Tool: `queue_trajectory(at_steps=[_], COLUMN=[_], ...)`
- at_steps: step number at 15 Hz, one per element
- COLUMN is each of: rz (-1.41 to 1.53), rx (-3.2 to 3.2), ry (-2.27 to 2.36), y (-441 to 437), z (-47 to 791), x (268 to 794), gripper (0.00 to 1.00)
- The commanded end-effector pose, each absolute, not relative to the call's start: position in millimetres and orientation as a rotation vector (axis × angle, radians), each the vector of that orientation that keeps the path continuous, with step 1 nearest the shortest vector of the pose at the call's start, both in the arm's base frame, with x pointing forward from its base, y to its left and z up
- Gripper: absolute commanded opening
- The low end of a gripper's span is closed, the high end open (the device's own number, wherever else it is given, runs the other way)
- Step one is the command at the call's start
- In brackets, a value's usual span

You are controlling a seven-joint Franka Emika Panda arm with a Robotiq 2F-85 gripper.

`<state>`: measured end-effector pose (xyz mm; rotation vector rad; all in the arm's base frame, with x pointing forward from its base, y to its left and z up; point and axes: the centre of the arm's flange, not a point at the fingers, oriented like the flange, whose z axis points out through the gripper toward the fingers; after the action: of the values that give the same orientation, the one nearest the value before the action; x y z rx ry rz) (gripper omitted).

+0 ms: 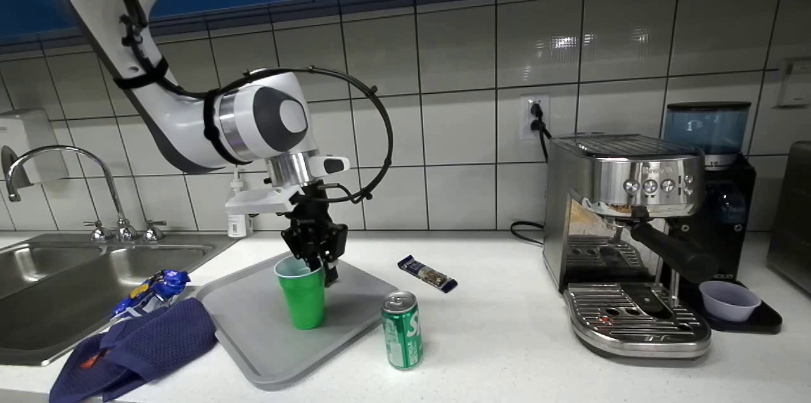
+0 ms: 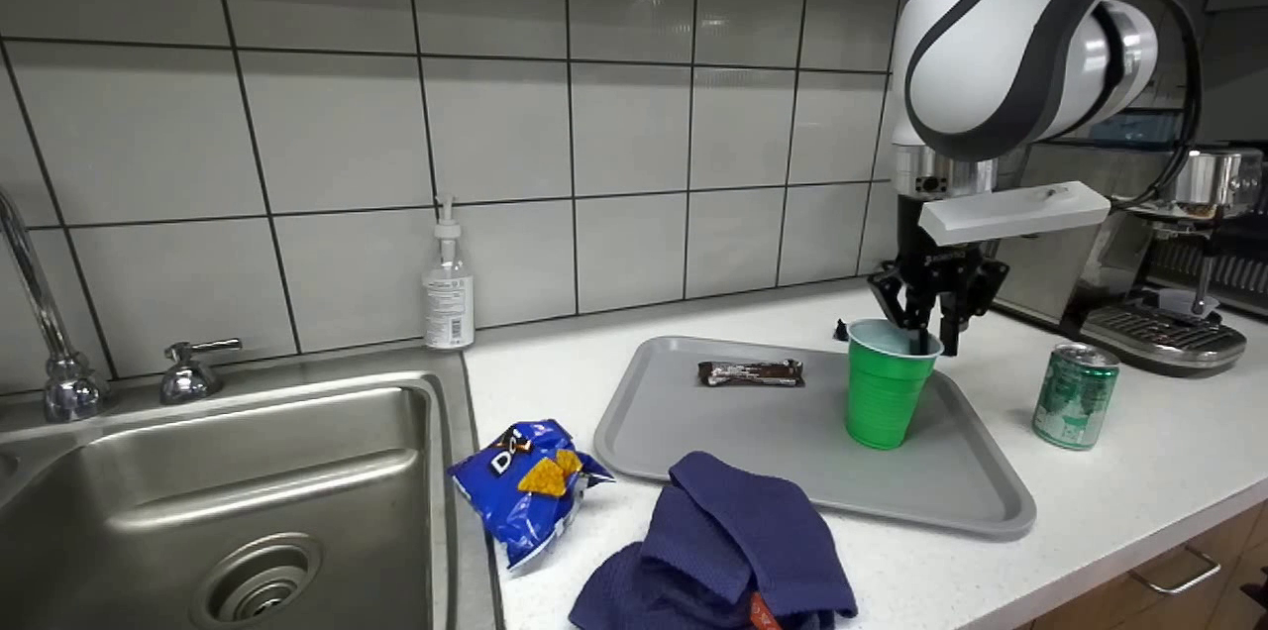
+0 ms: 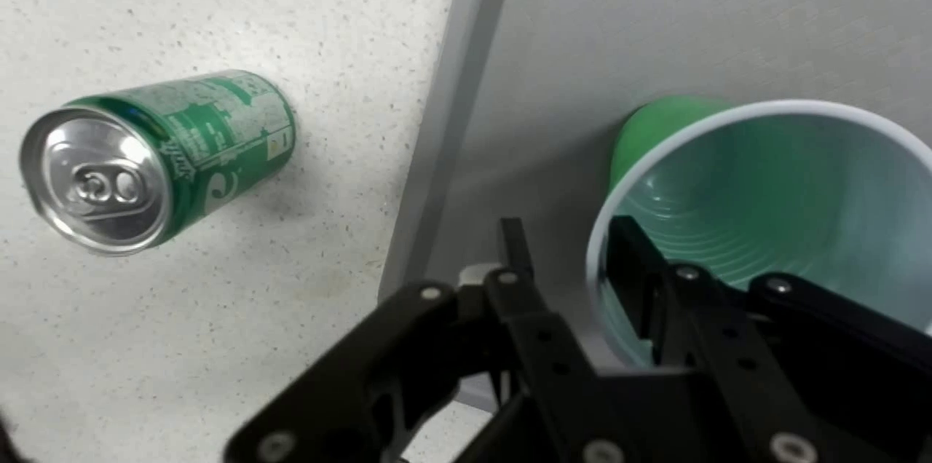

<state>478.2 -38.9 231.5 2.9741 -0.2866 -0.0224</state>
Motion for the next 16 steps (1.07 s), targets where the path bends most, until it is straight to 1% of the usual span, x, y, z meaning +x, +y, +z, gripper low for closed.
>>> queue_trajectory(at_steps=[1,2,3,5,7,16], rz=[-0.010,-0.010,-0.010,-0.001,0.005,0.068], rx=[2.952,2.953,2.954,2.957,2.960,3.013], ry=[-0.302,-0.302,-0.302,-0.300,-0.297,-0.347], y=[-39.3,-39.1,-38.9,-37.5,-36.2,-44.9], z=[233.4,233.3,233.5,235.9,237.9,274.6], x=[480.5,480.2,480.1,481.8,482.8,486.3], gripper=[0.03,0.00,0.00,0.02,0.00,0.01])
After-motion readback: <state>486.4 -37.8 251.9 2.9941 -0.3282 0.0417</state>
